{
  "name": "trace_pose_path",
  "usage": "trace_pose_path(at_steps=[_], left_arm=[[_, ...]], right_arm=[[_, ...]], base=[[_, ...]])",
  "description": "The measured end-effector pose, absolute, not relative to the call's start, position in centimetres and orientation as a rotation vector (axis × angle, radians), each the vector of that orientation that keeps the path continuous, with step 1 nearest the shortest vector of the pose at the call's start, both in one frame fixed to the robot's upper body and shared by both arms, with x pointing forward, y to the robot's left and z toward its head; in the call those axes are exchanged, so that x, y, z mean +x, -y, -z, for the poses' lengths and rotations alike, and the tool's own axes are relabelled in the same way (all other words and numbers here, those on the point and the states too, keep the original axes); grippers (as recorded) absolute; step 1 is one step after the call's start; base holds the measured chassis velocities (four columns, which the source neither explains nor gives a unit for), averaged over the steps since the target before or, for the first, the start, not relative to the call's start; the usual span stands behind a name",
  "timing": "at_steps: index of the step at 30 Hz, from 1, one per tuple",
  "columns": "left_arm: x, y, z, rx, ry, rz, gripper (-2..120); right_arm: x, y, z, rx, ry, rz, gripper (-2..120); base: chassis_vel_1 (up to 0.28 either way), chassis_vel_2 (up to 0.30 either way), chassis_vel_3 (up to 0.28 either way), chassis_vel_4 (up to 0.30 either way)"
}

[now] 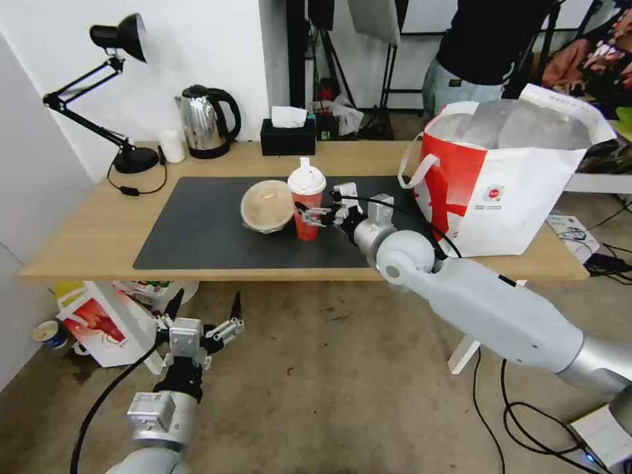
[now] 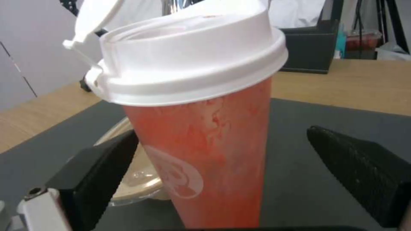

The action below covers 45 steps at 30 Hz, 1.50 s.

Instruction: Pick up the trash from the table and place it into the takeout bag.

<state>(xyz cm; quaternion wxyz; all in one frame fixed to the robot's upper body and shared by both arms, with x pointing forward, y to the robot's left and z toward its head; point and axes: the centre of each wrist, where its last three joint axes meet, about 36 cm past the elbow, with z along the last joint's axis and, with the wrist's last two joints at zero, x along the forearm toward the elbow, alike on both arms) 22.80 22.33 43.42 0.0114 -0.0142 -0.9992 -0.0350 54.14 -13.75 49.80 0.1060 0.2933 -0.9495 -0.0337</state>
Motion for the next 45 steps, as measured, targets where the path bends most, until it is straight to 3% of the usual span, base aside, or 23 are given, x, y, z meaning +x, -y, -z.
trace_pose_path(at_steps=[7, 11, 20, 27, 29, 40, 45], left_arm=[[22.8, -22.3, -43.4, -0.044, 3.117, 0.109, 100], [22.8, -22.3, -43.4, -0.044, 3.117, 0.109, 100], [22.8, -22.3, -43.4, -0.044, 3.117, 0.109, 100], [22.8, -22.3, -43.4, -0.044, 3.117, 0.109, 100], [22.8, -22.3, -43.4, -0.044, 3.117, 0.109, 100], [22.8, -22.3, -43.4, -0.044, 3.117, 0.109, 100], [22.8, -22.3, -43.4, -0.044, 3.117, 0.109, 100]], right_arm=[[54.7, 13.2, -49.4, 0.876, 2.788, 0.123, 99], [54.7, 13.1, -49.3, 0.877, 2.784, 0.135, 91], [54.5, 13.7, -49.0, 0.869, 2.779, 0.147, 55], [54.4, 14.2, -49.1, 0.866, 2.782, 0.146, 41], [54.4, 14.3, -49.2, 0.865, 2.783, 0.146, 31], [54.6, 14.7, -51.0, 0.88, 2.823, 0.162, 8], [54.9, 15.2, -54.0, 0.91, 2.878, 0.185, 4]], base=[[0.0, 0.0, 0.0, 0.0], [0.0, 0.0, 0.0, 0.0], [0.0, 0.0, 0.0, 0.0], [0.0, 0.0, 0.0, 0.0], [0.0, 0.0, 0.0, 0.0], [0.0, 0.0, 0.0, 0.0], [0.0, 0.0, 0.0, 0.0]])
